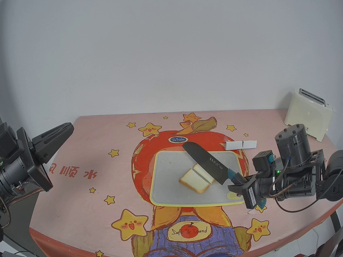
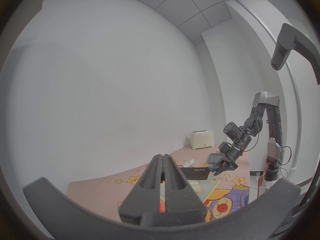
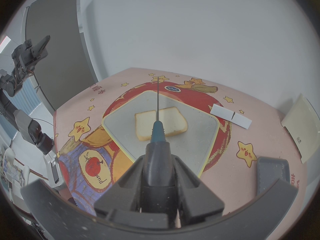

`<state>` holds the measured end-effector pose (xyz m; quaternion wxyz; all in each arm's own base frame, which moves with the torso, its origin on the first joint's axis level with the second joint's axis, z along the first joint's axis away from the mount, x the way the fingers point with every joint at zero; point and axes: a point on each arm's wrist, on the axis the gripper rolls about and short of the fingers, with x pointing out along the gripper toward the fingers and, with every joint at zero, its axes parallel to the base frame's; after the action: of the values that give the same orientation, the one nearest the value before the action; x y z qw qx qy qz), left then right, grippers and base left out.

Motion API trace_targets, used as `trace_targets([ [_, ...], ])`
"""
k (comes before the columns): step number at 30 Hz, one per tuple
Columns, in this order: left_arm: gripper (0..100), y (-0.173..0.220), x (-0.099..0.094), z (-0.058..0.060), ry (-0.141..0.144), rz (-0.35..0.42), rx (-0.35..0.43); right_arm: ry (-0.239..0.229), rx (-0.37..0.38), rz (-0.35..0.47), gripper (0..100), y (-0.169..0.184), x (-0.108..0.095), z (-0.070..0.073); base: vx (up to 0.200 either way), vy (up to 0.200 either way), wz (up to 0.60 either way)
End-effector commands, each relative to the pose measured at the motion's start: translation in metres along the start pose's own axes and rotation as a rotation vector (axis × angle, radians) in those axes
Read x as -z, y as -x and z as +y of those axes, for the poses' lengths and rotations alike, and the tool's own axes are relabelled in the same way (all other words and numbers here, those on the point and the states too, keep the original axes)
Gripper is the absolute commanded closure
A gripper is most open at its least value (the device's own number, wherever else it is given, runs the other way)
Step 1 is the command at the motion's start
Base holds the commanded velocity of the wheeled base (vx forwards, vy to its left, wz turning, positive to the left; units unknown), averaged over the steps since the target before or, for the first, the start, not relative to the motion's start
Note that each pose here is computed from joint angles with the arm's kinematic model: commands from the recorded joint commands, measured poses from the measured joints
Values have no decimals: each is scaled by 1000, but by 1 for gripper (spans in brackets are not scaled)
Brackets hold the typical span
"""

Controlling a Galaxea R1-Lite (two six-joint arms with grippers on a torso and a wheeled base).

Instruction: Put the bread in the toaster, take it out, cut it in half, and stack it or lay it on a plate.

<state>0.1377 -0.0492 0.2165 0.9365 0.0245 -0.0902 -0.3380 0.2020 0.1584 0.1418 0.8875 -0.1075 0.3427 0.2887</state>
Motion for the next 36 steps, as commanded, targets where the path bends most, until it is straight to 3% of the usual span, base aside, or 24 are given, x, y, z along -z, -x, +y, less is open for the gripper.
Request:
trace_targets([
  [1,100,0,0,0,1,0,1,-6,-2,-38,100,9,-5,-1,0,0,0],
  [4,100,-1,-1,0,0,-4,1,-21,5,-49,100,11,-7,-4,0,0,0],
  [10,100,0,-3,0,-2,-10,0,-101,10,-71,100,13,-12,-7,0,0,0],
  [15,100,0,-4,0,-5,-16,2,-141,11,-195,100,22,-22,-8,0,0,0],
  [24,100,0,-1,0,-2,-6,4,-149,14,-364,100,20,-6,-12,0,0,0],
  [27,100,0,0,-1,2,1,10,-156,21,-412,100,23,10,-18,0,0,0],
  [36,100,2,6,-1,9,22,6,-115,-16,-399,100,21,28,-4,0,0,0],
])
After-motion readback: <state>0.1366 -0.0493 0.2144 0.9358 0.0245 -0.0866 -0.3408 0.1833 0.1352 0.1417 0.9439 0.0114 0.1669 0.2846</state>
